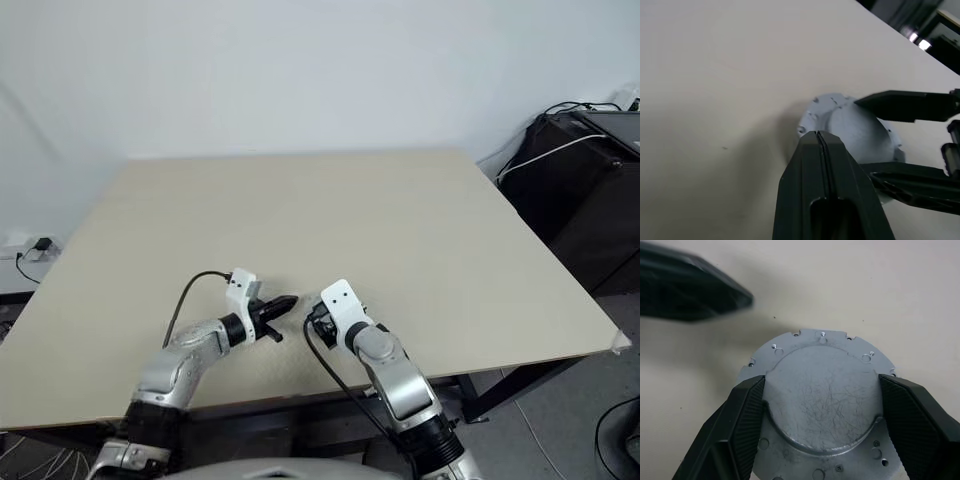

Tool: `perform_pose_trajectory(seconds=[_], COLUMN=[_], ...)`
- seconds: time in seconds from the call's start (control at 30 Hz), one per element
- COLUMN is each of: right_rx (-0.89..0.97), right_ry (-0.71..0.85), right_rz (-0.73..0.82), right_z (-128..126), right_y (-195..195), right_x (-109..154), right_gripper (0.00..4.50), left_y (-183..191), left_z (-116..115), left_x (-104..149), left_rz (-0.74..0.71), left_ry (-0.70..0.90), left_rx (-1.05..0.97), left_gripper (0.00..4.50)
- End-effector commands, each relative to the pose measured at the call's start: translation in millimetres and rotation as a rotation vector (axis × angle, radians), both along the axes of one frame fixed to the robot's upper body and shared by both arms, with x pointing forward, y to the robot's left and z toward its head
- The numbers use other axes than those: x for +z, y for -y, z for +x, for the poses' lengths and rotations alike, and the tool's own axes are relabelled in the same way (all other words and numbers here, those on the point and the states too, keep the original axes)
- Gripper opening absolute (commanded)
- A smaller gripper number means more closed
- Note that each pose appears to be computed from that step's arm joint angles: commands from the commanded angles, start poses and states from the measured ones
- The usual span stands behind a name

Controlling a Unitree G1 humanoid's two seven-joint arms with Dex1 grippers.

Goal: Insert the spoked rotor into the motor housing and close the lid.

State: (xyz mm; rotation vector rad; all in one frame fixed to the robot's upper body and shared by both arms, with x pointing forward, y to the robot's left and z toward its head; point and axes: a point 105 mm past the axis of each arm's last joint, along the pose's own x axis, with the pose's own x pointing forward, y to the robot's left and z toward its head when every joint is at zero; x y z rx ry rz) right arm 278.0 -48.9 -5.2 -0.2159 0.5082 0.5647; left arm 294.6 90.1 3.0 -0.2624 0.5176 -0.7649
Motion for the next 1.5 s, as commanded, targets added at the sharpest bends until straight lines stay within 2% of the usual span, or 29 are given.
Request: perform_pose_trajectory(seconds=[0.03, 0.27, 0.57, 0.87, 0.93, 1.0, 1.27, 1.5], right_rx=[-0.073, -0.091, -0.082, -0.072, -0.05, -0.04, -0.083, -0.076], right_ry=[-0.119, -0.117, -0.114, -0.118, -0.122, -0.12, -0.075, -0.1], right_rz=[-0.095, -0.089, -0.091, -0.083, -0.055, -0.037, 0.003, 0.189], right_z=[-10, -11, -10, -11, -13, -14, -13, -28], right_y=[24, 27, 27, 25, 21, 20, 37, 49], right_x=[-32, -31, -29, -28, -24, -20, -3, 18], right_gripper=[3.24, 3.24, 3.24, 3.24, 3.97, 4.48, 4.48, 4.48], left_y=[7, 21, 31, 33, 33, 34, 35, 34], left_z=[6, 9, 8, 5, 4, 3, 2, 2], left_x=[5, 4, -13, -19, -20, -20, -20, -20], left_rz=[-0.013, -0.026, 0.067, 0.078, 0.077, 0.078, 0.07, 0.066], left_ry=[-0.024, -0.066, -0.136, -0.165, -0.169, -0.172, -0.173, -0.169], left_rx=[-0.042, -0.084, -0.093, -0.09, -0.096, -0.099, -0.097, -0.097], left_gripper=[0.0, 0.0, 0.0, 0.0, 0.0, 0.0, 0.0, 0.0])
